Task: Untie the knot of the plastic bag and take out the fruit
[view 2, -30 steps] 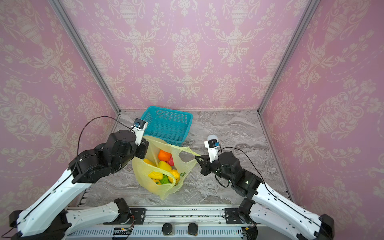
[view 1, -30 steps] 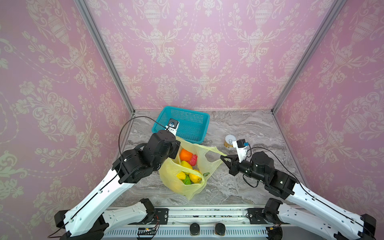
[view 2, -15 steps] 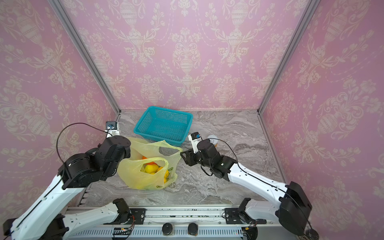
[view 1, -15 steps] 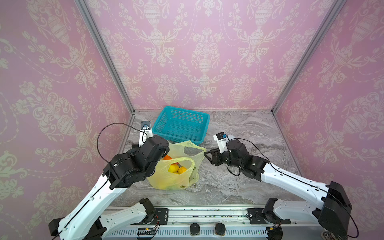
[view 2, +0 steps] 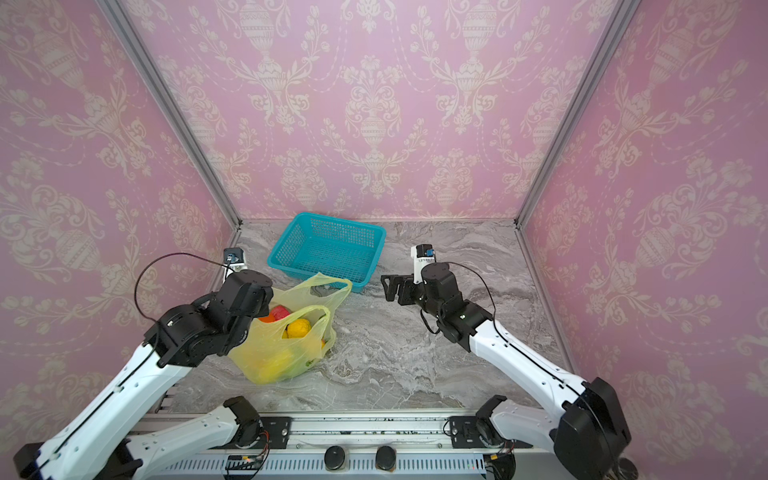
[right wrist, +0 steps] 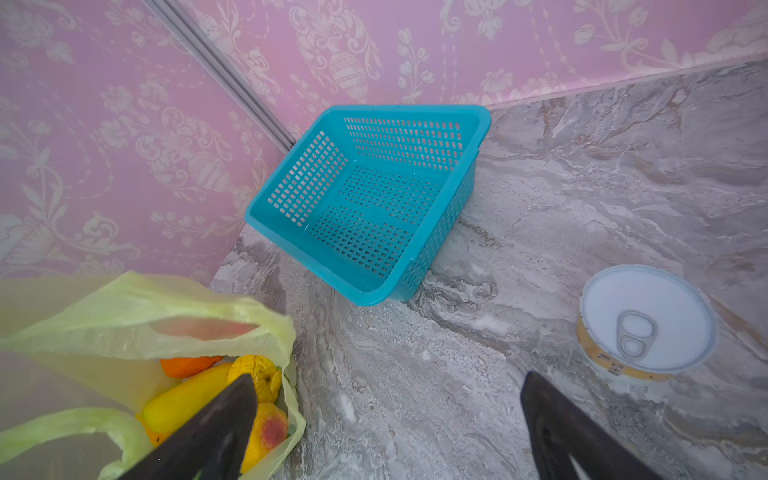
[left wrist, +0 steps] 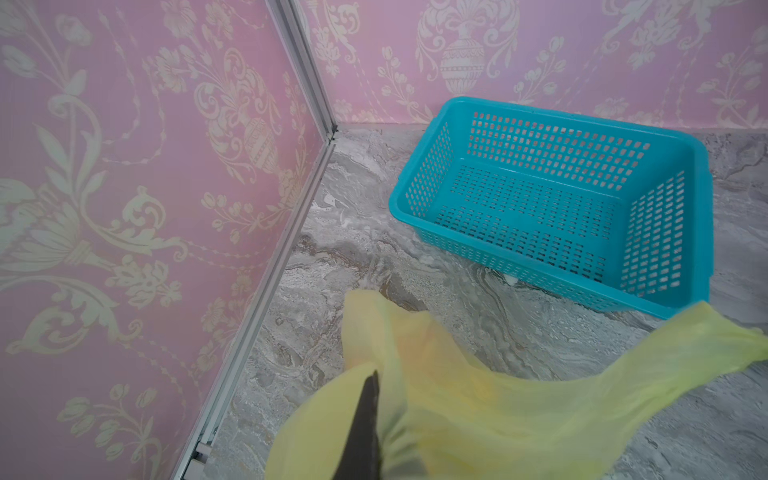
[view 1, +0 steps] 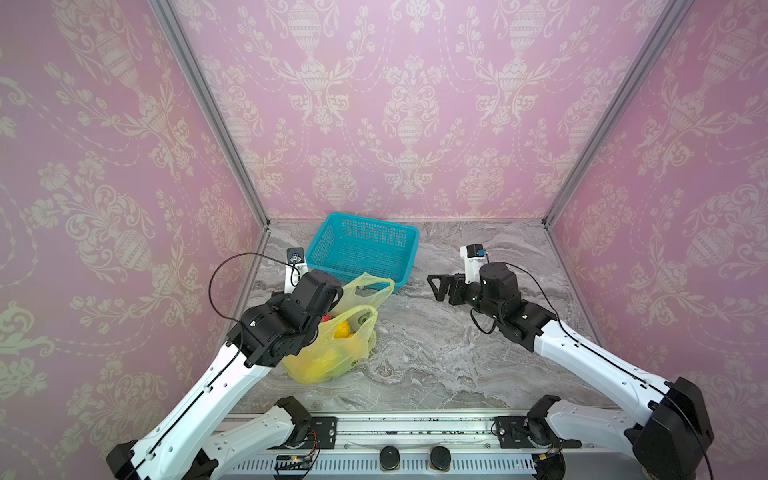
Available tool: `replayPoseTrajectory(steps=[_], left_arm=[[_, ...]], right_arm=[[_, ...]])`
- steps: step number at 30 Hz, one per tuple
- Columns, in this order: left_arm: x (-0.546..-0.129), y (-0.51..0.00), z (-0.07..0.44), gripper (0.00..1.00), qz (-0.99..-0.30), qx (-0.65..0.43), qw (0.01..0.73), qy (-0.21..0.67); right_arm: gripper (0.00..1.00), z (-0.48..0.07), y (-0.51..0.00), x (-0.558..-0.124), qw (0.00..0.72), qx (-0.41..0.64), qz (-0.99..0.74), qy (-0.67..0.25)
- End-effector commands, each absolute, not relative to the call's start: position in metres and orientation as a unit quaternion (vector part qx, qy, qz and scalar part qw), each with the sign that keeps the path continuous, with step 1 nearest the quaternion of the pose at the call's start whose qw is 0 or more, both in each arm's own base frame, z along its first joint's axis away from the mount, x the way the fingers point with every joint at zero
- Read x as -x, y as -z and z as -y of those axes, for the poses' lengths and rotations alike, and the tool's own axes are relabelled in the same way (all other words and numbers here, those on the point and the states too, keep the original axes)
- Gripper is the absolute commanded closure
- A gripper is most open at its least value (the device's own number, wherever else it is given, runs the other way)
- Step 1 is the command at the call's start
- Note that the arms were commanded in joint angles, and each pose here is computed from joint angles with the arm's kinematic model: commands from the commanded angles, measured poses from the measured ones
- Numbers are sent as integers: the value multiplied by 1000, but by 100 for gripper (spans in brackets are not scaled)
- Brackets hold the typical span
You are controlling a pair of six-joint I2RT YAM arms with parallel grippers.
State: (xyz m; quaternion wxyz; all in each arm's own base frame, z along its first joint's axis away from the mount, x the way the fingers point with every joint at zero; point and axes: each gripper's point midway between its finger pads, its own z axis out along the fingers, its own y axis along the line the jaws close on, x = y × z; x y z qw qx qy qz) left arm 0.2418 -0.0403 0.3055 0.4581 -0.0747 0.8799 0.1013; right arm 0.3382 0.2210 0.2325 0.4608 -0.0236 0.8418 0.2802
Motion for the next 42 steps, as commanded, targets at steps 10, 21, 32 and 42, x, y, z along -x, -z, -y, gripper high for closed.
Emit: replayPoseTrajectory(steps=[10, 21, 32, 42], left_arm=[[-231, -236, 53, 100, -938, -37, 305, -161], [-232, -231, 43, 100, -939, -6, 330, -94], [-225, -246, 29, 100, -927, 36, 370, -56], [-216, -258, 18, 100, -909, 65, 408, -49]], right_arm=[[7, -290, -166, -465, 364, 36, -914, -175], [17, -271, -112, -495, 342, 3, -936, -81], [54, -229, -105, -451, 353, -29, -934, -55], [73, -219, -95, -372, 361, -36, -929, -75]])
